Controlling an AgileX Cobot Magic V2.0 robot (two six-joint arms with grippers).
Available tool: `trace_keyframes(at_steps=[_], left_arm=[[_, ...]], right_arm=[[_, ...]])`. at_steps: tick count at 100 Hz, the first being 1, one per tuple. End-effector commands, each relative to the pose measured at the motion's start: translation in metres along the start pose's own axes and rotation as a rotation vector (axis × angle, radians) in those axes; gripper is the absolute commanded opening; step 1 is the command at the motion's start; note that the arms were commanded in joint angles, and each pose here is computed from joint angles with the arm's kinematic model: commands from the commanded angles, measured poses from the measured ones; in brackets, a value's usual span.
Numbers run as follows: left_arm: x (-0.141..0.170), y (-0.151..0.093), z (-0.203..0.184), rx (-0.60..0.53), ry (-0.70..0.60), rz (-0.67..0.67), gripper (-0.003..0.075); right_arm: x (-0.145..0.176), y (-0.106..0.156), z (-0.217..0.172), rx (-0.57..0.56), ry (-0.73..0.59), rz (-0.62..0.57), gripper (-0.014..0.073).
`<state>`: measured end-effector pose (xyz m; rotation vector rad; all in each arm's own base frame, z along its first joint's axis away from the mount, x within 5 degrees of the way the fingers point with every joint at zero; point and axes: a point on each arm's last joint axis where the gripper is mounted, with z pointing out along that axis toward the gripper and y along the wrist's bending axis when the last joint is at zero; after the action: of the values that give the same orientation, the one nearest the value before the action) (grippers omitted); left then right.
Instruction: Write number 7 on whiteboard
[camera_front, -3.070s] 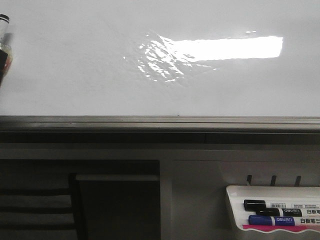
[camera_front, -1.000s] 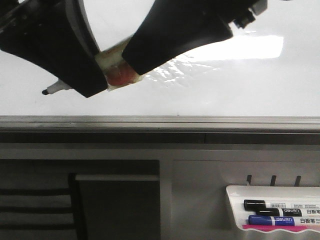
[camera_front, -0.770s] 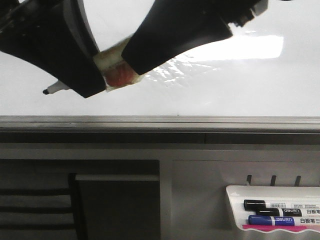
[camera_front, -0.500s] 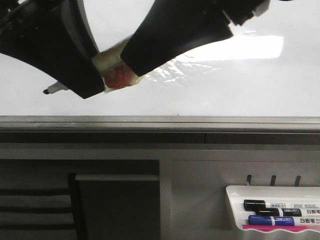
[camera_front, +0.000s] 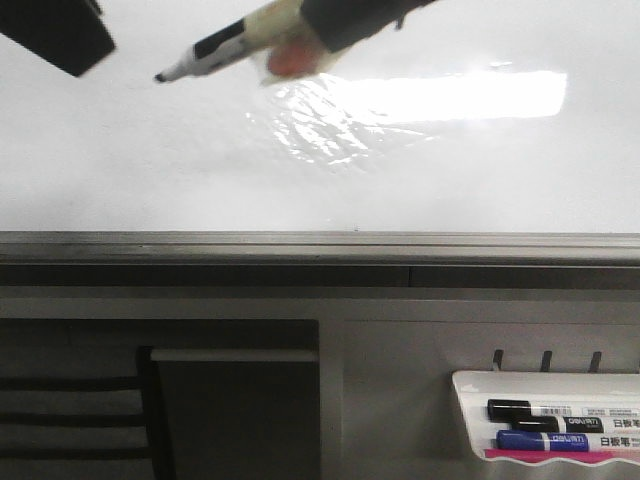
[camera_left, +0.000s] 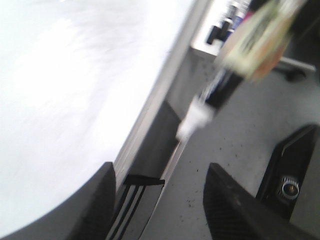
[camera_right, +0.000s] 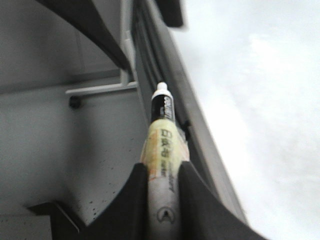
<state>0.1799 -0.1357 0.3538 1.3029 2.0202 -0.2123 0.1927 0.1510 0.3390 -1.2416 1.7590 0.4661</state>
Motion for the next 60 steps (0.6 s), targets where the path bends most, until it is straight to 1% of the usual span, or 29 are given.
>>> trace_keyframes(at_steps=[1,12,21,26,37,41,47,60], left_arm=[[0.0,0.009,-0.027,-0.074,-0.138,-0.115,0.037],[0.015,0.016,-0.04,-0.139,-0.223,-0.246,0.0368],[0.028,0.017,-0.045,-0.178,-0.274,-0.334,0.0368],[0.034,0.016,-0.045,-0.194,-0.293,-0.369,0.0368],[0.044,0.013,-0.044,-0.231,-0.321,-0.397,0.0368],[0.045,0.013,-0.044,-0.238,-0.327,-0.397,0.0368],[0.046,0.013,-0.043,-0.239,-0.326,-0.398,0.0368],[0.045,0.013,-0.043,-0.235,-0.333,-0.407,0.0368]], right_arm=[[-0.012,-0.011,-0.032,0.138,-0.065,0.098,-0.0071],[-0.002,-0.022,-0.053,0.231,-0.039,0.284,-0.0071],[0.007,-0.029,-0.063,0.268,-0.006,0.431,-0.0071],[0.012,-0.032,-0.067,0.277,0.015,0.479,-0.0071],[0.024,-0.035,-0.068,0.296,0.06,0.527,-0.0071],[0.027,-0.036,-0.067,0.318,0.065,0.55,-0.0067],[0.031,-0.039,-0.068,0.358,0.091,0.551,-0.0053],[0.026,-0.05,-0.076,0.442,0.155,0.553,-0.0052]])
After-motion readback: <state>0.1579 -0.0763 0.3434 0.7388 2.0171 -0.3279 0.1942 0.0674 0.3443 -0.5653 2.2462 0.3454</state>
